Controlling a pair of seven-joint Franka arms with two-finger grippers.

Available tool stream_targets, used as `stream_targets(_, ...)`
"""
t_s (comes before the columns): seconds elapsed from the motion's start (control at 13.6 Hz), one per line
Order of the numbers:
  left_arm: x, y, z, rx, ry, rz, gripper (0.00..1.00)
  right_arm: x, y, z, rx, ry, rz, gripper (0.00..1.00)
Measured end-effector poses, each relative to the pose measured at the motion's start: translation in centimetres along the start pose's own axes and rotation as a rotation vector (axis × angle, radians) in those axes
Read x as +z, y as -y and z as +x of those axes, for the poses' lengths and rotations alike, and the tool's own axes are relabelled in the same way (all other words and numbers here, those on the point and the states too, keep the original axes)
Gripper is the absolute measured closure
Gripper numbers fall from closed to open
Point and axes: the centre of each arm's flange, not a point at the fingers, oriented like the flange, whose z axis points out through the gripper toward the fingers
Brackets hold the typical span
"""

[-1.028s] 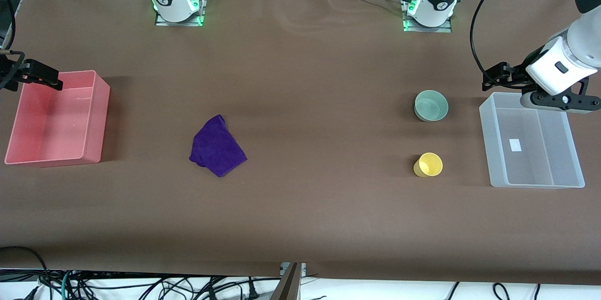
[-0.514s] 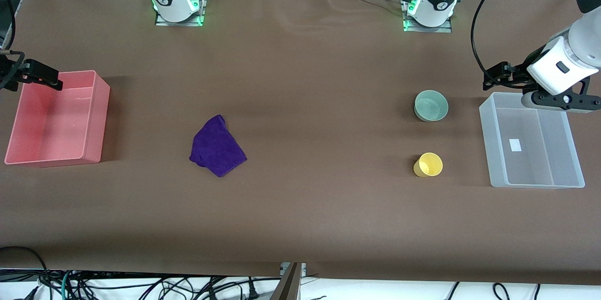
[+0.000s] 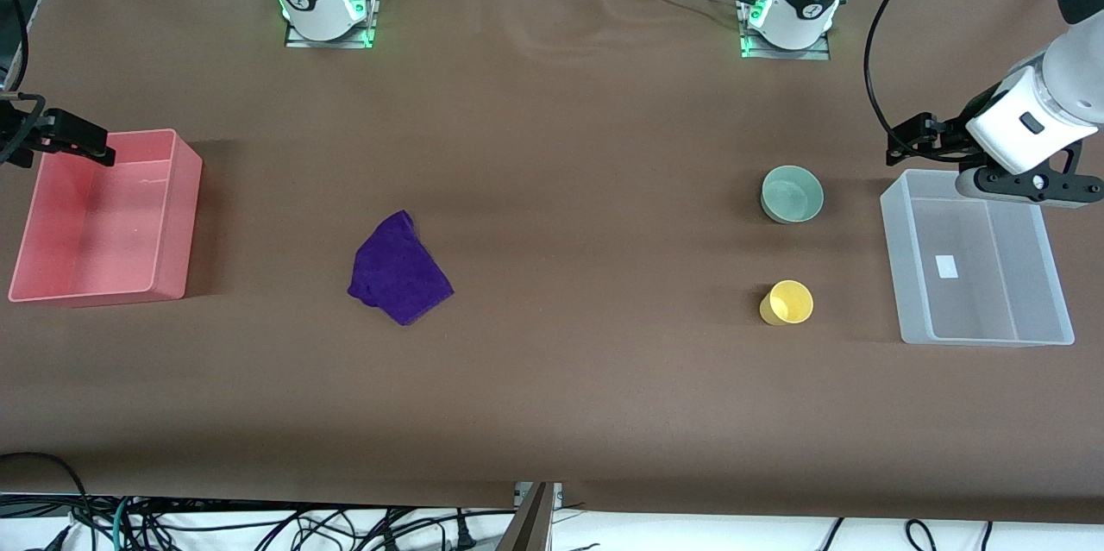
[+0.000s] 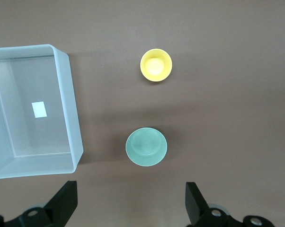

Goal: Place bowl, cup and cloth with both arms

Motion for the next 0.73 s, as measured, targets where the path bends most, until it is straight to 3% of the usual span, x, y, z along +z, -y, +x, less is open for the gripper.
stream_targets(0.73,-0.78,-0.29,0.02,0.006,-0.017,0.001,0.0,0.52,-0.15,0.51,0.002,-0.003,0.0,0.0)
